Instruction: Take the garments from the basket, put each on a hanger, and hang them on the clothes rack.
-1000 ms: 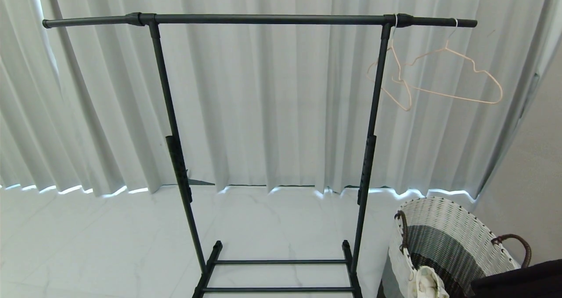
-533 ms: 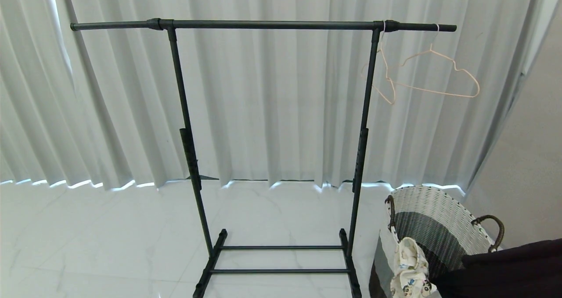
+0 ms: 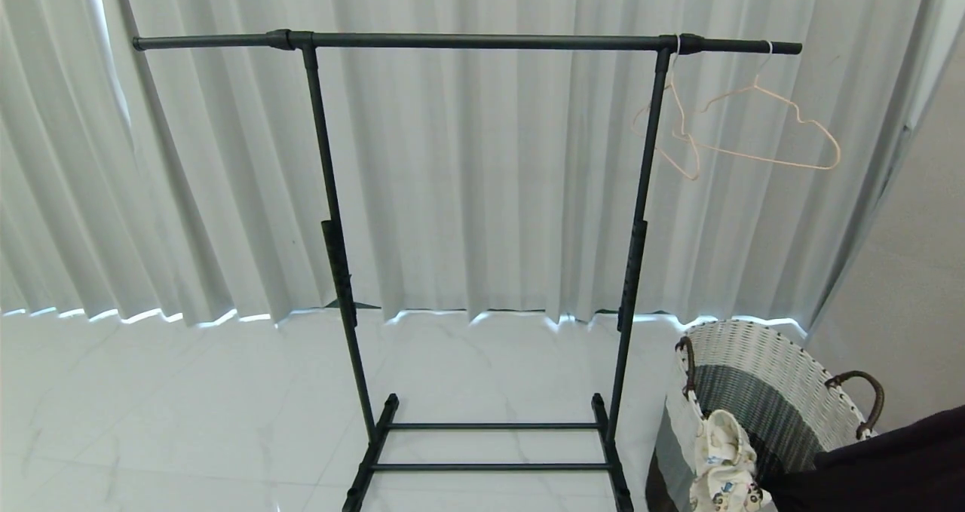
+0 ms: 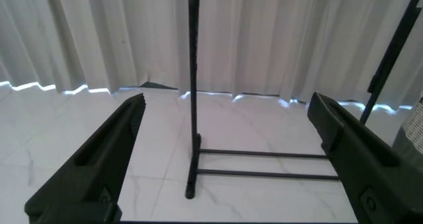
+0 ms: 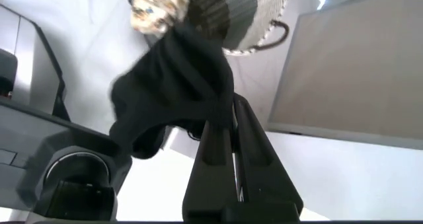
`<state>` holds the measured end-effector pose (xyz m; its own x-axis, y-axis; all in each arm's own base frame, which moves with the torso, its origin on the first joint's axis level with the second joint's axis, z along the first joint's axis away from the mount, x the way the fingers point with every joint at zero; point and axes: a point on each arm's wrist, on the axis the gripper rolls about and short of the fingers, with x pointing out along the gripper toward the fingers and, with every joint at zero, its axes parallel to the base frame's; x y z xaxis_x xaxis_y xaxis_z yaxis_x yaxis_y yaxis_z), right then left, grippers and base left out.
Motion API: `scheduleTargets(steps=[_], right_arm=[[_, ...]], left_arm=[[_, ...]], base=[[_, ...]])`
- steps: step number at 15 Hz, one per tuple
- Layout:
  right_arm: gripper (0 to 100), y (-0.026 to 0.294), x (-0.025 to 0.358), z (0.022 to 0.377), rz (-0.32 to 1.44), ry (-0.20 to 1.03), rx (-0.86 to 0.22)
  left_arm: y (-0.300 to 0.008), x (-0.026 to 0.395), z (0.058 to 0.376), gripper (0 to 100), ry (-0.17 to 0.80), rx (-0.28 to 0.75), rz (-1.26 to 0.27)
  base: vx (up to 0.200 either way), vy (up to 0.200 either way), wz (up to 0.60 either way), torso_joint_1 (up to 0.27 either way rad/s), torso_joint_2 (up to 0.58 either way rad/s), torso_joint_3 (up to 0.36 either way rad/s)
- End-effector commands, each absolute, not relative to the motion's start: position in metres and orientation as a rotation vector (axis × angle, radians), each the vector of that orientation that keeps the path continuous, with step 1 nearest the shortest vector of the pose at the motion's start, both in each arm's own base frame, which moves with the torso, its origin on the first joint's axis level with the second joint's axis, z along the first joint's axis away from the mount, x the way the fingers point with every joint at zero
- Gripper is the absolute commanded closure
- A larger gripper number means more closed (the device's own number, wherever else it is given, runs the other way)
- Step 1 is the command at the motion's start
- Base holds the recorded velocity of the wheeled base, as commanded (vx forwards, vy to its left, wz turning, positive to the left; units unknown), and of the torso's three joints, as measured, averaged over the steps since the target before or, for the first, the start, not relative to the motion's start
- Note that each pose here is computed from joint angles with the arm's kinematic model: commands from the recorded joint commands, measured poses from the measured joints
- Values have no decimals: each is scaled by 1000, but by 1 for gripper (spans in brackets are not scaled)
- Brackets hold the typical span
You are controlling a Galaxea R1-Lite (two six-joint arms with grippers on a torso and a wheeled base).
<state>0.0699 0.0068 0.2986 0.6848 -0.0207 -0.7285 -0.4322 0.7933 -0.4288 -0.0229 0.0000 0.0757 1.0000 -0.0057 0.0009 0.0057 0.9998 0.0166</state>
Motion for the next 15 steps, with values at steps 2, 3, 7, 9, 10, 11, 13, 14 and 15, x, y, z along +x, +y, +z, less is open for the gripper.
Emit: scheduleTargets(steps=[2, 3, 7, 9, 10, 11, 13, 14, 15], right_arm=[[100, 7, 73, 298, 250, 801, -626], [100, 8, 76, 296, 255, 813, -626], [100, 15, 89, 290, 390, 832, -605], [100, 16, 91, 288, 398, 841, -608], [100, 16, 91, 288, 397, 841, -606], [100, 16, 92, 288, 399, 841, -606], [100, 17, 93, 290, 396, 829, -602], [100, 17, 92, 290, 399, 825, -602], [100, 18, 91, 290, 416, 815, -603]], left_arm=[[0, -23, 76, 0, -2, 17, -6], [0, -23, 76, 0, -2, 20, -8], [0, -23, 76, 0, -2, 60, -15], [0, -23, 75, 0, 1, 83, -18], [0, -23, 76, 0, -1, 75, -18], [0, -23, 75, 0, -1, 77, -18], [0, -23, 75, 0, -1, 86, -21], [-1, -24, 79, 0, -17, 94, -44], [-3, -28, 105, 0, -72, 95, -172]], base=[[0, 200, 0, 0, 0, -2], [0, 0, 0, 0, 0, 0], [0, 0, 0, 0, 0, 0], [0, 0, 0, 0, 0, 0], [0, 0, 0, 0, 0, 0], [0, 0, 0, 0, 0, 0], [0, 0, 0, 0, 0, 0], [0, 0, 0, 0, 0, 0], [0, 0, 0, 0, 0, 0]])
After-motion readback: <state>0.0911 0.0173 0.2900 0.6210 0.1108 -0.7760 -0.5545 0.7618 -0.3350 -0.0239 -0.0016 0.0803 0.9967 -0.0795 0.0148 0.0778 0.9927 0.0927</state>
